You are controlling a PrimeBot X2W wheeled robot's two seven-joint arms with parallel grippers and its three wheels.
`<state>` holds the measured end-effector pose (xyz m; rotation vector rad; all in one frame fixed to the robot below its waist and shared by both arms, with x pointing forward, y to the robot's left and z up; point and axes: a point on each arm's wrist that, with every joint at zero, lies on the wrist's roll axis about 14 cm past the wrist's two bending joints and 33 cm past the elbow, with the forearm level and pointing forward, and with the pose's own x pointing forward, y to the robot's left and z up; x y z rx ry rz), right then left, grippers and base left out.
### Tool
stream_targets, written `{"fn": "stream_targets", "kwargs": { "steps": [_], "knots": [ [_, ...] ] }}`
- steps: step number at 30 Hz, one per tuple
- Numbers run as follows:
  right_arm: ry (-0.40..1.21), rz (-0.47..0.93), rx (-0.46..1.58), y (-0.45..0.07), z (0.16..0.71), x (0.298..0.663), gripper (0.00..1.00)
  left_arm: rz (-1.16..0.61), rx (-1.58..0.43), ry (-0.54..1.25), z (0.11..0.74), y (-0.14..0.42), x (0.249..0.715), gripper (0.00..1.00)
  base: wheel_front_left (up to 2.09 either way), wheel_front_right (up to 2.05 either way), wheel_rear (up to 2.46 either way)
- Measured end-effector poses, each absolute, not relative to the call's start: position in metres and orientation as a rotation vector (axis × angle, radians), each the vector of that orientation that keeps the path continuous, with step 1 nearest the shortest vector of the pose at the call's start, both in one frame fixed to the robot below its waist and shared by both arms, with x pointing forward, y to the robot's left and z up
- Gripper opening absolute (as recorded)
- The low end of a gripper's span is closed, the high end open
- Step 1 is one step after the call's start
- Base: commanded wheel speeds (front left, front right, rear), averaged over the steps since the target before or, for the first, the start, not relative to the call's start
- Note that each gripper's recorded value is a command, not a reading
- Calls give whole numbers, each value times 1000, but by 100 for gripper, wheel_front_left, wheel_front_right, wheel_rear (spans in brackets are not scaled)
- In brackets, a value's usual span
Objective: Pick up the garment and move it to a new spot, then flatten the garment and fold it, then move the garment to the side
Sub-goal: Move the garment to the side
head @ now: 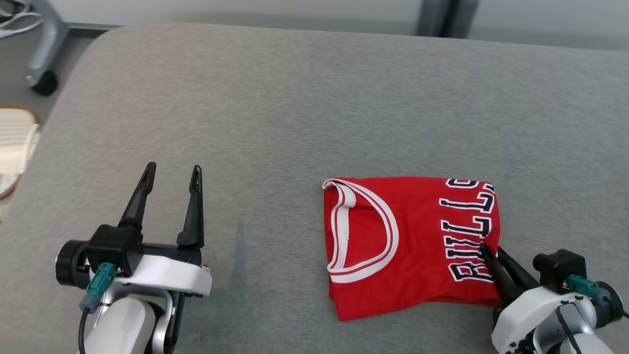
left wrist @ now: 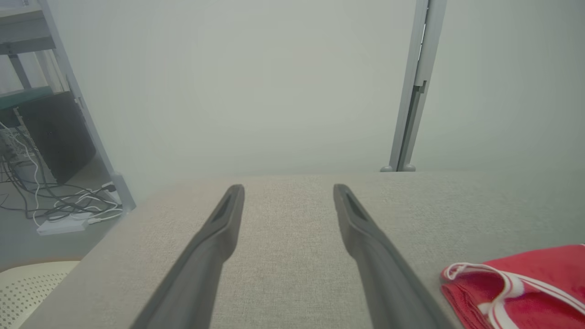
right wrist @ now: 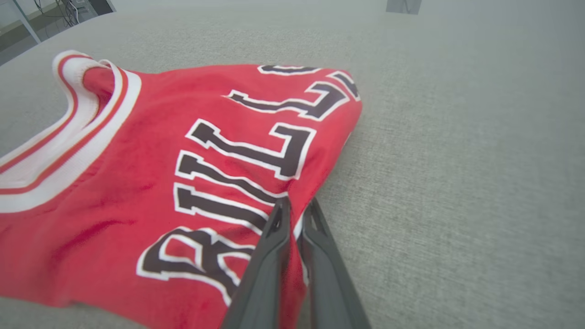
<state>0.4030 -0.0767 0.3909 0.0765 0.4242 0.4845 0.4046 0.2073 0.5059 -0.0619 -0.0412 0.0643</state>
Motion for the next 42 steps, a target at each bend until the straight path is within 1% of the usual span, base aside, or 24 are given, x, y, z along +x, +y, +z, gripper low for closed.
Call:
{"fn": "stream_targets", "kwargs": {
  "steps": [12, 20, 24, 27, 33, 38, 42],
  "knots": [
    [374, 217, 51, -167, 397, 396, 0, -162, -80, -47, 497, 133, 465, 100, 0, 0, 0],
    [323, 131, -13, -204, 407, 402, 0, -253, -89, -18, 479, 100, 486, 100, 0, 0, 0],
    [241, 101, -80, -225, 431, 415, 0, -288, -84, -7, 473, 88, 492, 100, 0, 0, 0],
    [129, 56, -179, -255, 475, 427, 0, -345, -82, 1, 470, 69, 498, 100, 0, 0, 0],
    [44, -24, -290, -297, 527, 439, 0, -413, -80, -2, 470, 45, 504, 100, 0, 0, 0],
    [59, -96, -349, -335, 540, 449, 0, -451, -82, 8, 466, 31, 509, 100, 0, 0, 0],
    [124, -156, -370, -365, 528, 456, 0, -467, -83, 13, 461, 26, 513, 100, 0, 0, 0]
  ]
}}
